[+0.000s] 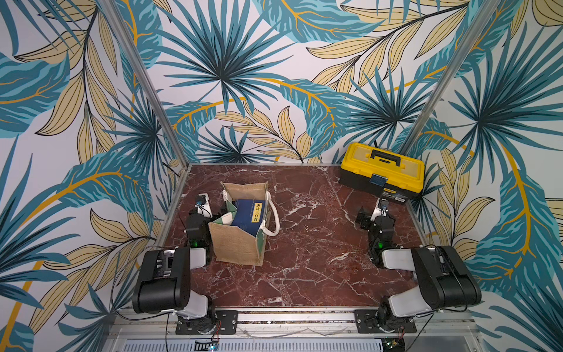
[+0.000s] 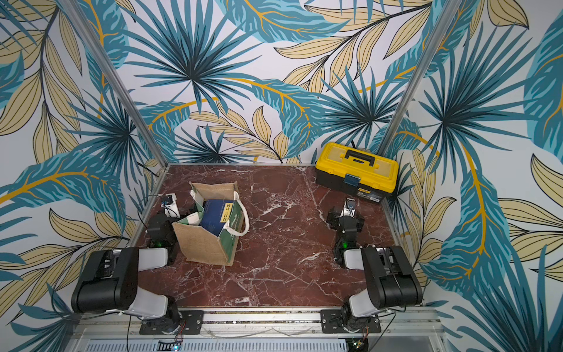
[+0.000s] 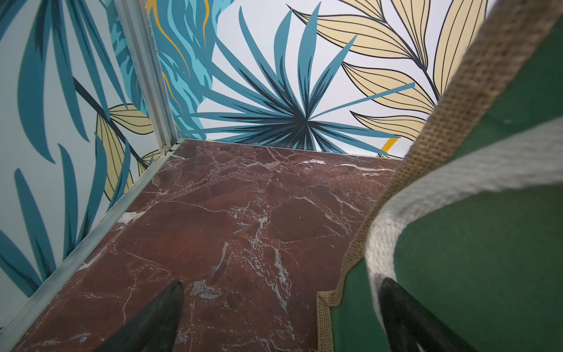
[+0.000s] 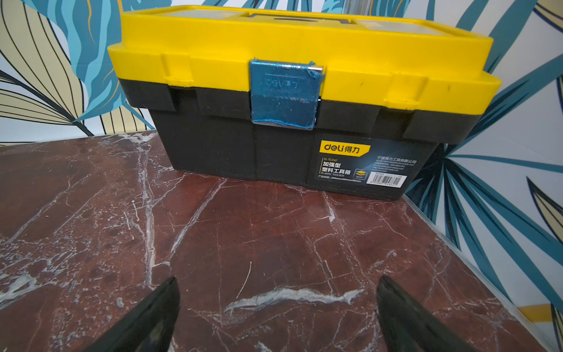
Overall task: Put the books into the canvas bag
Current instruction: Reset both arms
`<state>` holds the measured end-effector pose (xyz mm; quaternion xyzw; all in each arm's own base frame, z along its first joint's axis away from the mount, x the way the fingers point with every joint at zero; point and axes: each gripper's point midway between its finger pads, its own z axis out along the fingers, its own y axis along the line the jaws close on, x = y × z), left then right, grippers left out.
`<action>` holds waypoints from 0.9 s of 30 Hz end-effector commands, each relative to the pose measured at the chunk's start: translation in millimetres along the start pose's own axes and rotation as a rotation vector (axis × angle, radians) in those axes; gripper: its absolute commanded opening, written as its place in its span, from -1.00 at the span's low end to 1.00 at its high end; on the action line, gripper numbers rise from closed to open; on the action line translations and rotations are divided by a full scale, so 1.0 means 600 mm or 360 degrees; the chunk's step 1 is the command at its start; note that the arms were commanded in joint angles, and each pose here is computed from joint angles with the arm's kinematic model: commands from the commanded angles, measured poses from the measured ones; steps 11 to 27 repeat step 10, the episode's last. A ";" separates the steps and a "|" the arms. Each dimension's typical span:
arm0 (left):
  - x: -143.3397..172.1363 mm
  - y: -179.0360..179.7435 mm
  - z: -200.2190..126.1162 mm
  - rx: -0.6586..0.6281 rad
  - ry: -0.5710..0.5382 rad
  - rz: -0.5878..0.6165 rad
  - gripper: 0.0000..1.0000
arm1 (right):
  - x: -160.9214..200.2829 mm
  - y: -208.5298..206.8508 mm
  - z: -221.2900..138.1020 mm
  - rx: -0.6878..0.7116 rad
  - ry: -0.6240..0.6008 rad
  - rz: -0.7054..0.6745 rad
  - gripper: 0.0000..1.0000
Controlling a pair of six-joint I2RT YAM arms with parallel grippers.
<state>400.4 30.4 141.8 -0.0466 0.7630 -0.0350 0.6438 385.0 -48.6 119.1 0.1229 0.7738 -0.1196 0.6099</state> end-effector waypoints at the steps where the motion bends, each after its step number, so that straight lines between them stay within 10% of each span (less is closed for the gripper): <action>1: 0.045 -0.018 0.008 0.0064 0.0175 0.0054 0.99 | 0.005 -0.001 0.002 0.0000 0.0023 0.0000 0.99; 27: 0.045 -0.019 0.009 0.0067 0.0178 0.0057 0.99 | 0.005 -0.001 0.001 -0.0002 0.0022 0.0002 0.99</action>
